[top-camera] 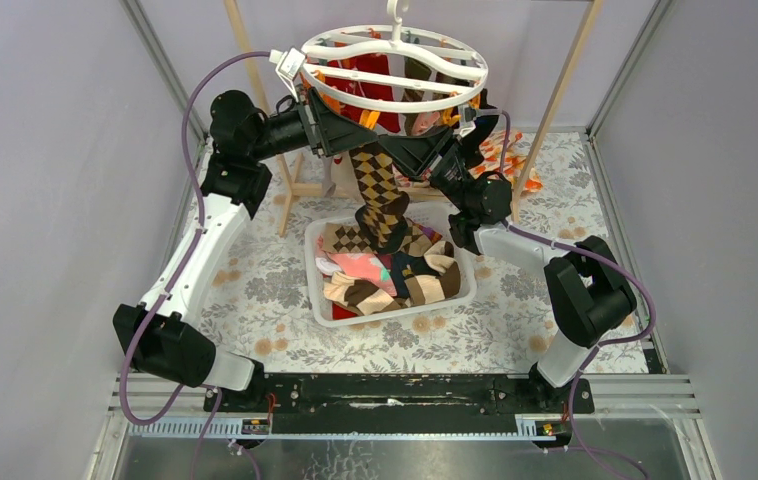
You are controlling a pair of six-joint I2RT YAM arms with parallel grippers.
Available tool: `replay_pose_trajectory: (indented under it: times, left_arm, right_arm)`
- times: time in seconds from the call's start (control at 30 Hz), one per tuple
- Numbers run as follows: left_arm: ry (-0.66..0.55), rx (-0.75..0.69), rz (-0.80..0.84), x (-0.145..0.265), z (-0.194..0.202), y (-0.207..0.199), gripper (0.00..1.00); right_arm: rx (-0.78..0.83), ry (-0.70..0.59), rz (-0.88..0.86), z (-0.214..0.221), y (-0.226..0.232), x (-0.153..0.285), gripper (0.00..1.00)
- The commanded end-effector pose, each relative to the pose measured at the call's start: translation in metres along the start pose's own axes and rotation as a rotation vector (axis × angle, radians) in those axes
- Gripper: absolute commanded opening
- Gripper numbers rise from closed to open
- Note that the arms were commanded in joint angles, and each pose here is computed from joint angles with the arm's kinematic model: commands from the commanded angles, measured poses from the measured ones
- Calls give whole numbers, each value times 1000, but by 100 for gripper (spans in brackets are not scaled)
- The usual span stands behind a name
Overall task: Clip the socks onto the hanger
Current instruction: Clamp the sock onto the hanger.
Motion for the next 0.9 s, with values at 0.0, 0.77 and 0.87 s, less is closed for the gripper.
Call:
replay_pose_trajectory:
  times: [0.0, 0.77, 0.87]
  left_arm:
    - [11, -62, 23, 4, -3, -17, 54]
    - [41, -140, -156, 25, 8, -12, 75]
    - [59, -155, -193, 29, 10, -9, 74]
  right_arm:
    - [65, -8, -174, -4, 33, -9, 0]
    - [278, 85, 166, 0, 32, -1, 67]
    - [332, 112, 279, 1, 31, 6, 77]
Point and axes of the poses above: each gripper's point midway between its finger pads, its own x axis back along the fingers, its own y axis along the line the jaws close on, z = x × y, the point moved 9 cm from there along x, back along the fingers, and after that the axes turned 3 degrees about x, right-handed, at the moved point
